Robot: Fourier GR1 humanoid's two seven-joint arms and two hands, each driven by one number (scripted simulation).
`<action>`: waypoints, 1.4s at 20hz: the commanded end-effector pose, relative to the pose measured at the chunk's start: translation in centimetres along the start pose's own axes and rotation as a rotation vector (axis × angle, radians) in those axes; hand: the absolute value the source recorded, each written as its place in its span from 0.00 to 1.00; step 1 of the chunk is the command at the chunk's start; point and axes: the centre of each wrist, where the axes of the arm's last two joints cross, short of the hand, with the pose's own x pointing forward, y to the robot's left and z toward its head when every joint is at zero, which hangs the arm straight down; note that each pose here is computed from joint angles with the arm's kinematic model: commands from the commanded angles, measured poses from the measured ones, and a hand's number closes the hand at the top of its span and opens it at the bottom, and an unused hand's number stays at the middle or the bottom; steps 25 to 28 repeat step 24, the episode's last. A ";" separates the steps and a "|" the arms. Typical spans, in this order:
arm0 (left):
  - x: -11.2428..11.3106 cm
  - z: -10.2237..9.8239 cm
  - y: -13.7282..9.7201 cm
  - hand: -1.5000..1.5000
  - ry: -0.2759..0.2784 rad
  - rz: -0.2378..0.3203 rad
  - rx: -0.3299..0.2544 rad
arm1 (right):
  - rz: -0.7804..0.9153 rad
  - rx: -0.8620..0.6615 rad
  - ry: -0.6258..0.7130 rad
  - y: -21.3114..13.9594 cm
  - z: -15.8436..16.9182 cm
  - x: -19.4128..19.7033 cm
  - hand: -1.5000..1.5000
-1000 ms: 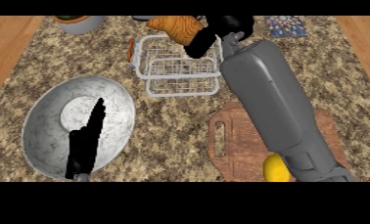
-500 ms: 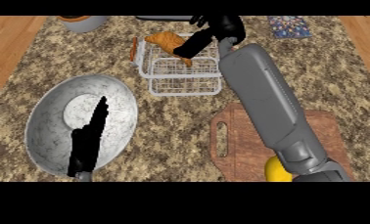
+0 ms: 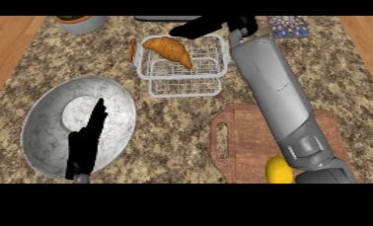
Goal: Pick the croissant from the cutting board and place it in the tiered basket
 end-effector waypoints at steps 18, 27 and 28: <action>-0.7 0.5 0.6 0.50 0.060 -0.001 0.039 | -0.110 -0.448 0.096 -31.9 10.1 -6.7 0.00; 0.8 0.8 0.1 0.50 0.046 0.005 0.013 | -0.152 -0.388 0.056 -39.6 15.5 -10.6 0.00; 0.8 0.8 0.1 0.50 0.046 0.005 0.013 | -0.152 -0.388 0.056 -39.6 15.5 -10.6 0.00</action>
